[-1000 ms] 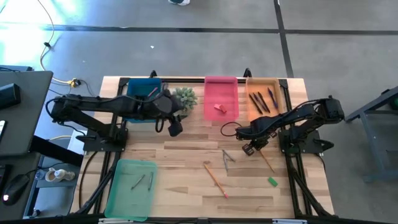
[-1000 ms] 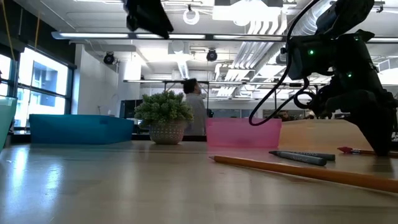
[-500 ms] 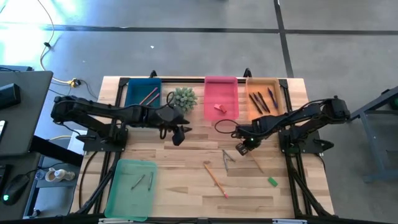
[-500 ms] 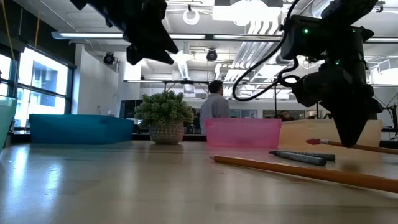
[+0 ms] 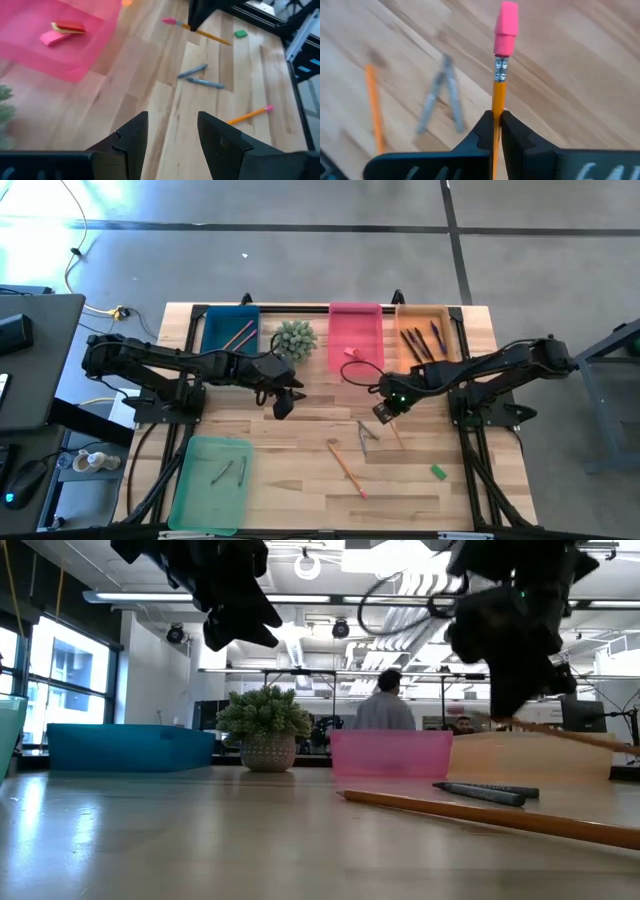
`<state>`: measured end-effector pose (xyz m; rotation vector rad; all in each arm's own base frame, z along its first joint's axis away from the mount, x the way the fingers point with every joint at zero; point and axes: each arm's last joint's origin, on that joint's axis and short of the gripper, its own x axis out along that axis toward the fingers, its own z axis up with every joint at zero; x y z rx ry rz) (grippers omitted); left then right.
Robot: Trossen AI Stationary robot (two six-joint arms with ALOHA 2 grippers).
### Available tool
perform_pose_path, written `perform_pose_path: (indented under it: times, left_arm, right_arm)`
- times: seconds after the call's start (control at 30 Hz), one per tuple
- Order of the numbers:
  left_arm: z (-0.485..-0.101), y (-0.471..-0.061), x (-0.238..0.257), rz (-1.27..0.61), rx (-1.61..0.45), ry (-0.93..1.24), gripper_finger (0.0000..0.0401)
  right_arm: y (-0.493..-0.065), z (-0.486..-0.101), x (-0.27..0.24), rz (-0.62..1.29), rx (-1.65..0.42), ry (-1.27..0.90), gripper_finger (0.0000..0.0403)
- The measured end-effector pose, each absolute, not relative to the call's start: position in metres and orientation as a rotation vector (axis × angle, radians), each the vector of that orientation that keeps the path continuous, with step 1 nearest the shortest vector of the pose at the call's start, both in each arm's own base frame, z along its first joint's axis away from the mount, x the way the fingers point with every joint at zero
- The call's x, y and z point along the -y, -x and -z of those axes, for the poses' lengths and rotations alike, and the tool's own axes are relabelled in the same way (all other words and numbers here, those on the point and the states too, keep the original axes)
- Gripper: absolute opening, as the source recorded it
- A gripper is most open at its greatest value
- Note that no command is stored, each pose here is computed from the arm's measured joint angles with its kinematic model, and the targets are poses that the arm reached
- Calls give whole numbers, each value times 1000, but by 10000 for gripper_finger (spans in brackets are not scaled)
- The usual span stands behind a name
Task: Sort crayons/erasers/pens/pencils in bins
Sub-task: Put the orange pencil into the blue bin
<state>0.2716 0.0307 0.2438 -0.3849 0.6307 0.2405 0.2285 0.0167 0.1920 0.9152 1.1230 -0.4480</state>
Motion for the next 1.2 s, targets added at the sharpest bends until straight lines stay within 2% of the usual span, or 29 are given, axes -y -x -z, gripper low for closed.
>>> perform_pose_path:
  times: [0.43,0.87,1.2]
  left_arm:
    - [-231,-304,-30,-67,-507,473,158]
    - [-235,-325,-35,-43,-281,542,158]
    - [-249,-327,-44,-45,-137,547,158]
  right_arm:
    - [-248,-243,-29,397,-919,-771,0]
    - [-265,-291,-38,278,-692,-543,0]
    - [-276,-307,-39,166,-529,-402,0]
